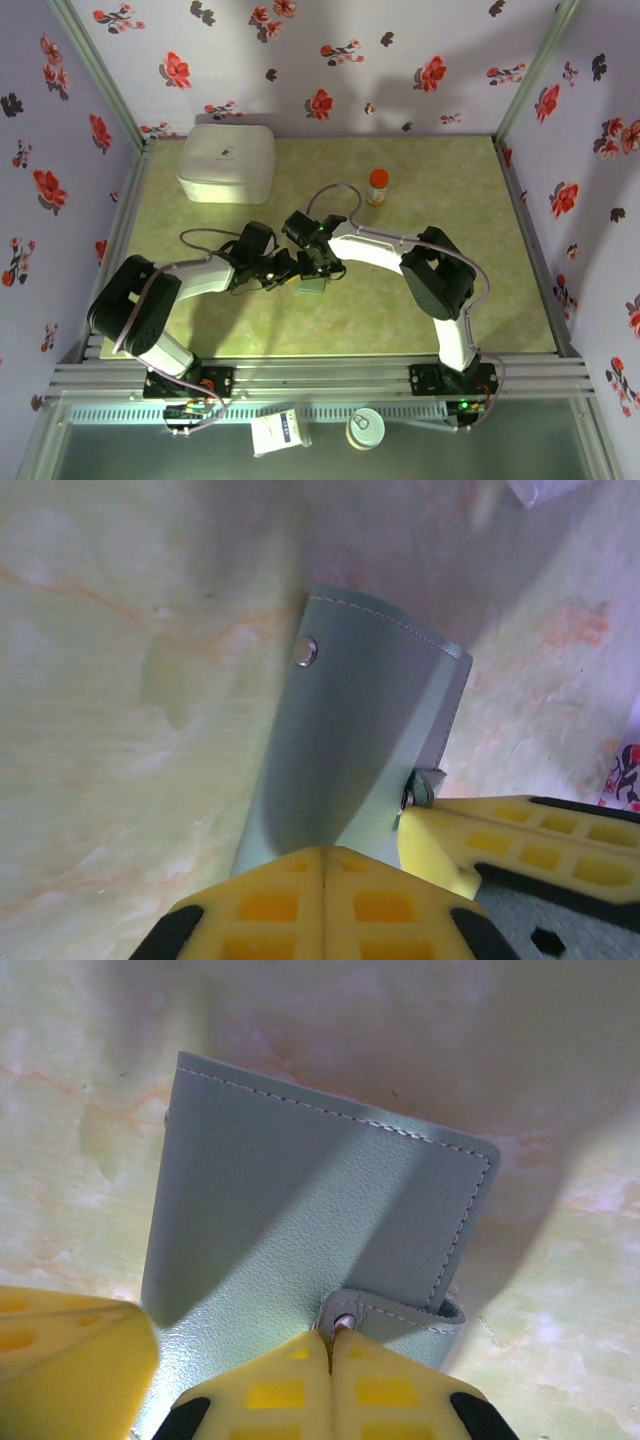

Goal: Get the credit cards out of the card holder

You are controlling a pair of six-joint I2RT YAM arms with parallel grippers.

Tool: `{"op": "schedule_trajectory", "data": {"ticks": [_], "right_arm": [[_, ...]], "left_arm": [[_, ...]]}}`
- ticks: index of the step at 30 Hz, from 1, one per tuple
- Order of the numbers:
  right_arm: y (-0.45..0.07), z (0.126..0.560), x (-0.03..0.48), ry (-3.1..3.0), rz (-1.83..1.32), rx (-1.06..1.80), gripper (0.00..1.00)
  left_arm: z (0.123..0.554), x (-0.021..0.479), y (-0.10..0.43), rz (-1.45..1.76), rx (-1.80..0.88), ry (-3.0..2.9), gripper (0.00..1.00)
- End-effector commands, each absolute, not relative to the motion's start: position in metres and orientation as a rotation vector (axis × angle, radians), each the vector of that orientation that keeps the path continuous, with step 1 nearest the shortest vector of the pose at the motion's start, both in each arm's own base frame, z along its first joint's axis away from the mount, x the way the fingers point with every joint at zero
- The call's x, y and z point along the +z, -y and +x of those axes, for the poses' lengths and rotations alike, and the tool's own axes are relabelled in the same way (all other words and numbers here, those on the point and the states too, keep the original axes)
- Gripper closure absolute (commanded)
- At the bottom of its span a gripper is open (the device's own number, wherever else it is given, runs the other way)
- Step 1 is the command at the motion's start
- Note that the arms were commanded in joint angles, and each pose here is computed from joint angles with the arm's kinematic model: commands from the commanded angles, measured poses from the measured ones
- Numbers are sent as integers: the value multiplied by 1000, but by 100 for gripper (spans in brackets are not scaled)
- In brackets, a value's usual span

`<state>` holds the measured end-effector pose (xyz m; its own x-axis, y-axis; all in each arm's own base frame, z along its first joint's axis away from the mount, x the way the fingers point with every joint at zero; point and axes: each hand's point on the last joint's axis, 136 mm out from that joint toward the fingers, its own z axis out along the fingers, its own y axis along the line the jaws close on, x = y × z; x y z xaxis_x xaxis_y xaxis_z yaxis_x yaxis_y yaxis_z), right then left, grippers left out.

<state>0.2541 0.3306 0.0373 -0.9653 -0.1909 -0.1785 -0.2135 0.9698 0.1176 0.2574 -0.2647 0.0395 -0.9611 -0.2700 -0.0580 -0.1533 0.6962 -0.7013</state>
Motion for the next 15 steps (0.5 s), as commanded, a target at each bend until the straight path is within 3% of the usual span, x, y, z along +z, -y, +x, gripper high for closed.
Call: {"op": "schedule_trajectory", "data": {"ticks": [1,6,15], "right_arm": [[-326,245,22,-2996,-313,202,100],[-322,246,26,-2983,-304,170,100],[-284,257,38,-2921,-305,-183,100]], "left_arm": [[262,43,280,-351,-1193,-2735,98],[249,15,273,-409,-1147,-2818,100],[225,-47,236,-570,-901,-2987,100]]}}
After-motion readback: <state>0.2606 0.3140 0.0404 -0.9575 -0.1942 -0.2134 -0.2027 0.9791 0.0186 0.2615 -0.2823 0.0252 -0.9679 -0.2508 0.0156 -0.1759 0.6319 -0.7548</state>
